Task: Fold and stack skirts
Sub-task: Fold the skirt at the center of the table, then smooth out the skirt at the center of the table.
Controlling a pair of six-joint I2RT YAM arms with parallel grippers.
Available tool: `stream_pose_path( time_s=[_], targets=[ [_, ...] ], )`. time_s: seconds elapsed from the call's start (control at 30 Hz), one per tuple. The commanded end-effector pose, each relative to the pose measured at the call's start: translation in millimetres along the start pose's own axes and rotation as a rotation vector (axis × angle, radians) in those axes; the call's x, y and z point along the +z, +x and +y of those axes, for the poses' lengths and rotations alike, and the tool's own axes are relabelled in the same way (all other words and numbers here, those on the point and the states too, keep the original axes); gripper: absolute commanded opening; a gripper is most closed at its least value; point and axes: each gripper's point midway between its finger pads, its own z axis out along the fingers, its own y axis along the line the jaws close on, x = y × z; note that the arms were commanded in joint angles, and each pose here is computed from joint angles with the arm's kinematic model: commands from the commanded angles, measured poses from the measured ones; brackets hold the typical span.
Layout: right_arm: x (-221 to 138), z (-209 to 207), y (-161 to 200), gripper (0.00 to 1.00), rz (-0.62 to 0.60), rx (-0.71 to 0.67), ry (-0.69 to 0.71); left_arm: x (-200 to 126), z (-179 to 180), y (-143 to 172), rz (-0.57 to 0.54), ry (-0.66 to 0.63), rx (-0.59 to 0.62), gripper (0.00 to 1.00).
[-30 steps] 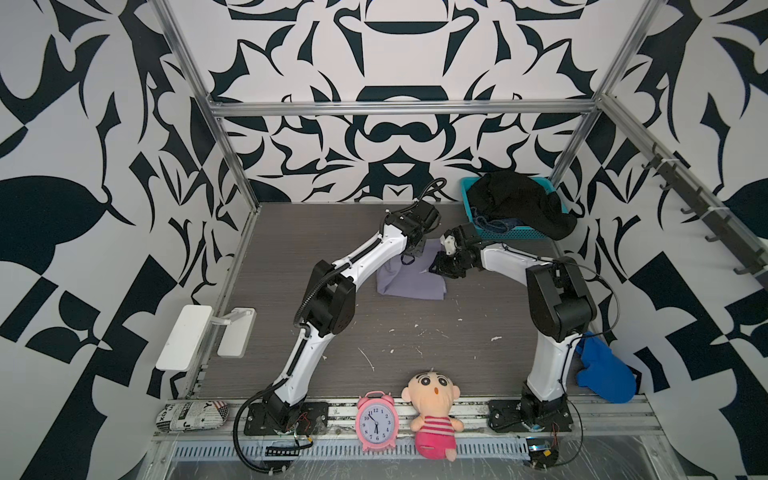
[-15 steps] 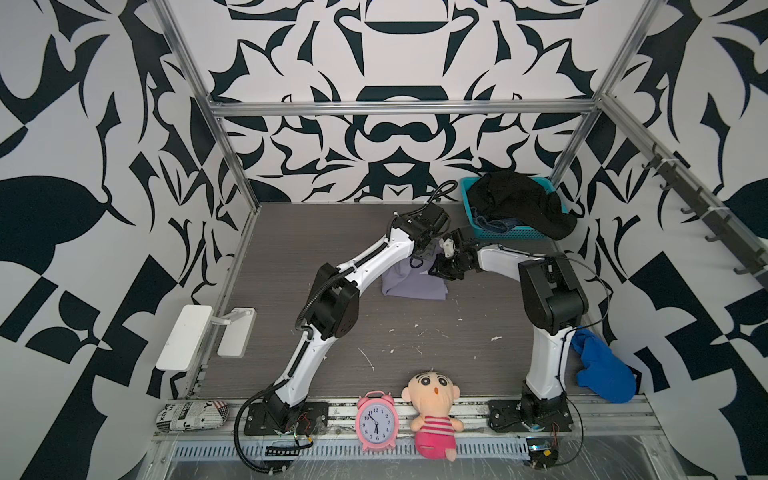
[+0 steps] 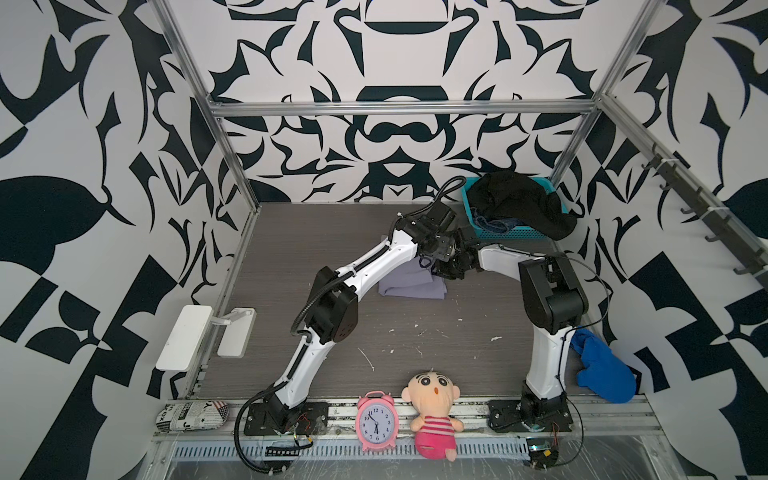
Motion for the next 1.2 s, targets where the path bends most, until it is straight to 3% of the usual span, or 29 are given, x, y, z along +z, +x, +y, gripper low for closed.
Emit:
stream_pose_path(
  time_s=[0.0, 0.1, 0.2, 0.33, 0.53, 0.7, 0.83, 1.17],
  targets=[
    [-9.0, -2.9, 1.8, 0.26, -0.001, -0.002, 0.008, -74.8, 6.4, -47.8, -0.200, 0.081, -0.059, 0.78],
    [-15.9, 0.3, 2.6, 0.25, 0.000, -0.001, -0.005, -77.3, 48.8, -38.5, -0.214, 0.069, -0.158, 0.75],
    [-28.7, 7.8, 2.2, 0.25, -0.014, -0.011, -0.019, -53.8, 110.8, -14.5, -0.153, 0.028, -0.317, 0.66],
    [-54.2, 14.8, -1.4, 0.30, -0.048, -0.027, -0.010, -20.3, 141.3, 13.7, -0.068, -0.063, -0.301, 0.60],
    [-90.8, 26.6, -10.5, 0.31, -0.106, -0.048, -0.006, 27.7, 114.0, 44.3, 0.013, -0.037, -0.242, 0.45],
    [-99.1, 48.6, -15.9, 0.20, -0.116, -0.052, -0.091, 51.1, 91.0, 65.4, 0.048, -0.056, -0.175, 0.34],
    [-85.1, 71.8, -16.9, 0.10, -0.089, -0.052, -0.216, 64.2, 88.5, 89.0, 0.067, -0.046, -0.195, 0.27],
    [-29.9, 79.5, -20.4, 0.09, -0.041, -0.021, -0.267, 72.8, 86.3, 124.2, 0.080, -0.018, -0.238, 0.23]
  ],
)
